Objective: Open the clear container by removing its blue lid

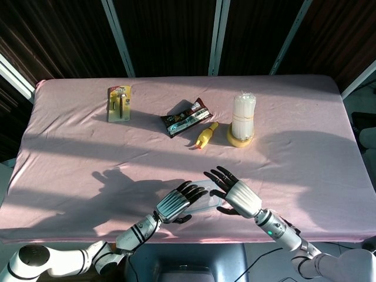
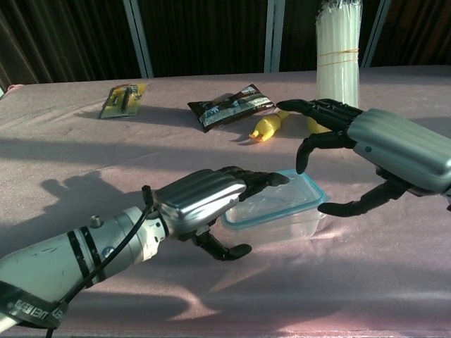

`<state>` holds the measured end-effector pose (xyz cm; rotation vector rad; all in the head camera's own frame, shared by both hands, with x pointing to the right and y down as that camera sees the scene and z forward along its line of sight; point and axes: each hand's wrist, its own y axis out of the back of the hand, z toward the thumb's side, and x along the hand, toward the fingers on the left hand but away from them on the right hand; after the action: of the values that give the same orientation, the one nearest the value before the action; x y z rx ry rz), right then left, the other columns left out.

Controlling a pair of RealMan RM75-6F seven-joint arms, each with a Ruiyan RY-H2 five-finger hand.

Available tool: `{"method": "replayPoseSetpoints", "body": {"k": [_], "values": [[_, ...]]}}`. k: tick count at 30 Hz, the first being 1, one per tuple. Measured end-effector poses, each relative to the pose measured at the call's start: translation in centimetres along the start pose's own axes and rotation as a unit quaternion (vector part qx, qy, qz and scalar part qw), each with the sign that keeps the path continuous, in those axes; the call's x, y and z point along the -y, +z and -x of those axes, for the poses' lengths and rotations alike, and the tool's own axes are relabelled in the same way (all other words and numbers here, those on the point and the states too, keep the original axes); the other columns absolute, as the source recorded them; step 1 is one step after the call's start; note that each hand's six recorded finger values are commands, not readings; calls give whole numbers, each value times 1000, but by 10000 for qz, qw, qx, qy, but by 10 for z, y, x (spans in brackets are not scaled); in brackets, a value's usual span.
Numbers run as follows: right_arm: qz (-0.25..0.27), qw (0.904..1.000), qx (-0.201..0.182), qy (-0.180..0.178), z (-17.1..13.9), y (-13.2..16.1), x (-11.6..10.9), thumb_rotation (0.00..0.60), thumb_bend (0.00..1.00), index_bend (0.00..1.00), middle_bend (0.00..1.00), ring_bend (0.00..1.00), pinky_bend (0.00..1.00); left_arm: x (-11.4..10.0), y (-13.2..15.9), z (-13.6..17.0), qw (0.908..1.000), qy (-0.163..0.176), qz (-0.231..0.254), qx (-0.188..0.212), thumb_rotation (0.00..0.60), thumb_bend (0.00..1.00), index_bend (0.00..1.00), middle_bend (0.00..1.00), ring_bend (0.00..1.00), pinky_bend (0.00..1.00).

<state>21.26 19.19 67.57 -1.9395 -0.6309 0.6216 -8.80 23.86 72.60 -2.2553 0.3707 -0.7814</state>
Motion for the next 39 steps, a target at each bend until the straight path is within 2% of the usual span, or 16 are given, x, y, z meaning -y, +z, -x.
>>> {"method": "replayPoseSetpoints", "body": {"k": [6,12,22,27,32,35,39], "values": [[-87,9997,-44,-203,3,0,-3,600,379,595,104,0,0,-1,0,2,10000,5,5,23,600,298,0,390,547,509],[-147,9997,-52,-170,7,-1,4,600,390,613,107,0,0,0,0,4,10000,1,-10,51,600,296,0,390,547,509],[-120,9998,-128,-87,10,6,12,600,503,754,148,0,0,-1,1,5,10000,36,21,65,600,302,0,390,543,503],[-128,9998,-115,-42,10,8,14,600,593,781,161,0,0,-1,1,5,9999,24,37,91,600,302,0,373,438,419],[-178,9998,-113,-64,10,8,12,600,676,796,170,0,0,-3,3,6,9998,22,80,155,600,306,0,301,262,235],[-239,9996,-115,-63,9,7,11,600,721,799,176,0,0,-6,7,7,9995,110,119,255,600,307,0,248,178,156],[-241,9996,-122,-63,9,8,9,600,729,799,178,0,0,-10,11,9,9988,217,148,418,600,307,0,227,133,115]]}}
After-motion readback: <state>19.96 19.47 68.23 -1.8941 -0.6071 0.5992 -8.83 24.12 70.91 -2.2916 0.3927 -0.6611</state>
